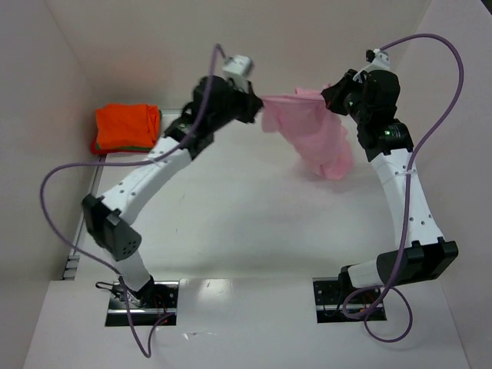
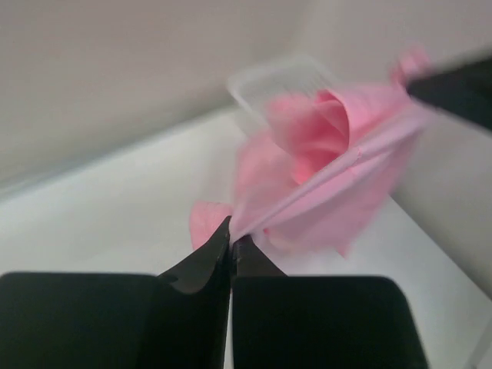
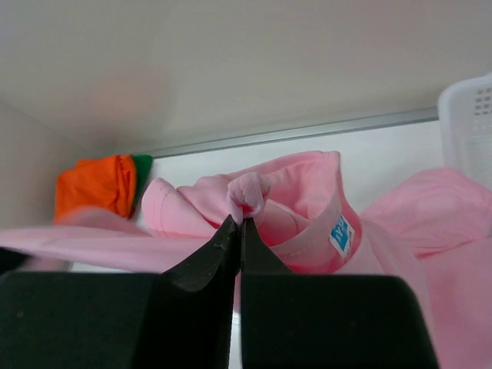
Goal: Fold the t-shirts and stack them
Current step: Move the tshirt to the center of the board
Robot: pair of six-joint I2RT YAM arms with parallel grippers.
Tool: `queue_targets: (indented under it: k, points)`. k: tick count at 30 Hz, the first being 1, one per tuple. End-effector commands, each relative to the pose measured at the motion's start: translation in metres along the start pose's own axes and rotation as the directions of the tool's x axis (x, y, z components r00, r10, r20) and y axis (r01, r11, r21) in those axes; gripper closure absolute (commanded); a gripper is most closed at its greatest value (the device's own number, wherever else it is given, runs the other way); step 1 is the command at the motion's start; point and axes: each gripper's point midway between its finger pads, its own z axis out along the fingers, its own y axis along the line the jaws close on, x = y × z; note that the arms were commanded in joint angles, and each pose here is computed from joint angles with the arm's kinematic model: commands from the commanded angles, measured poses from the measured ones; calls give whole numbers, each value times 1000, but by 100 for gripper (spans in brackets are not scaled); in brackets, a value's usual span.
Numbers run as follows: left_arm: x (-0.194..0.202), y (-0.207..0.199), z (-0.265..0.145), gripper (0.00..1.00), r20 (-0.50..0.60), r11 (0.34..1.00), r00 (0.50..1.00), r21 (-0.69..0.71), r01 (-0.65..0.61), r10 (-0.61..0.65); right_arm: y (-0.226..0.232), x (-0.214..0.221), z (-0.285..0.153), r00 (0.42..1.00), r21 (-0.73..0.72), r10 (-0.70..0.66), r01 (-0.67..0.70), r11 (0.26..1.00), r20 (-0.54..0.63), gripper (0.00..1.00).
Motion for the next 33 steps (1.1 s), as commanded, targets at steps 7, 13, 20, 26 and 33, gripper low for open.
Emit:
queue_targets:
  k: [7,13,20,26,33]
  points:
    - [-178,74,-151,100,345,923,912,-375,-84,223,47,-65,-15,984,-156,21,7,988,179,100]
    - [-218,87,-201,100,383,876,866,-468,-120,323,54,-53,-7,980,-229,109,-69,971,168,100]
    - [-228,83,-225,100,402,859,848,-499,-114,346,58,-48,-2,979,-261,126,-81,962,159,100]
    - [-233,88,-235,100,408,835,836,-540,-102,366,58,-65,-8,974,-241,94,-43,970,204,100]
    - [-242,90,-258,100,420,802,816,-590,-86,397,65,-54,-30,981,-281,87,-36,959,173,100]
